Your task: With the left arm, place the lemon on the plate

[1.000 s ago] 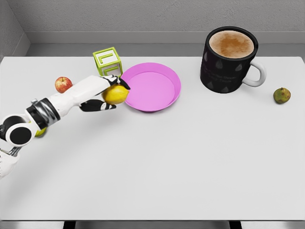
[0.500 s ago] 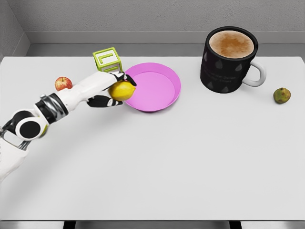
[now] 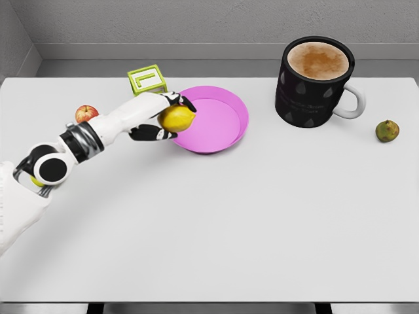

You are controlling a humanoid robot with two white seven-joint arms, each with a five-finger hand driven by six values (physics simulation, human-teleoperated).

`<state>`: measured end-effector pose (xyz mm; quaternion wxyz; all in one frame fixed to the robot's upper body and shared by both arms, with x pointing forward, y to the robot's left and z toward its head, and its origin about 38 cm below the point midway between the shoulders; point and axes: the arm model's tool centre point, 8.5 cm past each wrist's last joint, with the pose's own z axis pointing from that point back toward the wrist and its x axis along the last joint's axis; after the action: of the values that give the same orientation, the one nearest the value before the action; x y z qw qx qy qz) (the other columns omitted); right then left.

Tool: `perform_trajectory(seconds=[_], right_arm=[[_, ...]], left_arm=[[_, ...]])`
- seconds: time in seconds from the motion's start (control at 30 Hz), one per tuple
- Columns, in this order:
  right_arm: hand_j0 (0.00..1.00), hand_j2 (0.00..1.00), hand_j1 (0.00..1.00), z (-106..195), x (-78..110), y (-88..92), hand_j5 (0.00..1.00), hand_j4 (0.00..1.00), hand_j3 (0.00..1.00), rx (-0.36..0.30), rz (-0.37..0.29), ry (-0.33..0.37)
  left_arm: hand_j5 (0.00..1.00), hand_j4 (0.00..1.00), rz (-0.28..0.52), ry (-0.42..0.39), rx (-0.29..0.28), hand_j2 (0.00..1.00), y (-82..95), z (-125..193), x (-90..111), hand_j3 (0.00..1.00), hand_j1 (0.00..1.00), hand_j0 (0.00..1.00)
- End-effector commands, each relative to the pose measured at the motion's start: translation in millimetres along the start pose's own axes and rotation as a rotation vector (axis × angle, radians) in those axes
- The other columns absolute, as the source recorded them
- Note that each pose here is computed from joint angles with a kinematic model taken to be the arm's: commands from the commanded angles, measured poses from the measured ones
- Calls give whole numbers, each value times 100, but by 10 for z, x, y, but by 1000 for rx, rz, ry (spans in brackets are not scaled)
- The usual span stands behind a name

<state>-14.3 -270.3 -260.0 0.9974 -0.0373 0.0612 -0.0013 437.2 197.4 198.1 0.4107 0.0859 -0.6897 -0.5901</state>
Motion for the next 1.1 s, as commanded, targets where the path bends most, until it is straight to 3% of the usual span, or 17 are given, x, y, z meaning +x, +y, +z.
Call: perform_trajectory(seconds=[0.0, 0.27, 0.33, 0.6, 0.93, 1.0, 1.07], right_arm=[[100, 100, 100, 0, -1, 0, 100, 100, 100, 0, 0, 0], [100, 100, 100, 0, -1, -1, 100, 100, 100, 0, 1, 0], [100, 100, 100, 0, -1, -1, 100, 100, 100, 0, 1, 0], [100, 100, 100, 0, -1, 1, 100, 100, 100, 2, 0, 0], [100, 100, 100, 0, -1, -1, 100, 100, 100, 0, 1, 0], [100, 100, 100, 0, -1, -1, 100, 100, 100, 0, 1, 0], [100, 100, 100, 0, -1, -1, 100, 100, 100, 0, 1, 0]], left_arm=[[54, 54, 11, -7, 2, 54, -22, -32, 6, 54, 54, 54], [54, 54, 27, -6, 10, 54, -26, -231, -12, 54, 54, 54], [54, 54, 18, -4, -15, 54, -92, -306, -27, 54, 54, 54], [54, 54, 18, -15, -24, 54, -160, -556, -27, 54, 54, 54], [55, 55, 12, -6, -23, 55, -121, -739, -90, 55, 55, 55], [78, 78, -11, 3, -25, 78, -124, -739, -97, 78, 78, 78], [95, 95, -13, 2, -22, 95, -107, -739, -89, 95, 95, 95]])
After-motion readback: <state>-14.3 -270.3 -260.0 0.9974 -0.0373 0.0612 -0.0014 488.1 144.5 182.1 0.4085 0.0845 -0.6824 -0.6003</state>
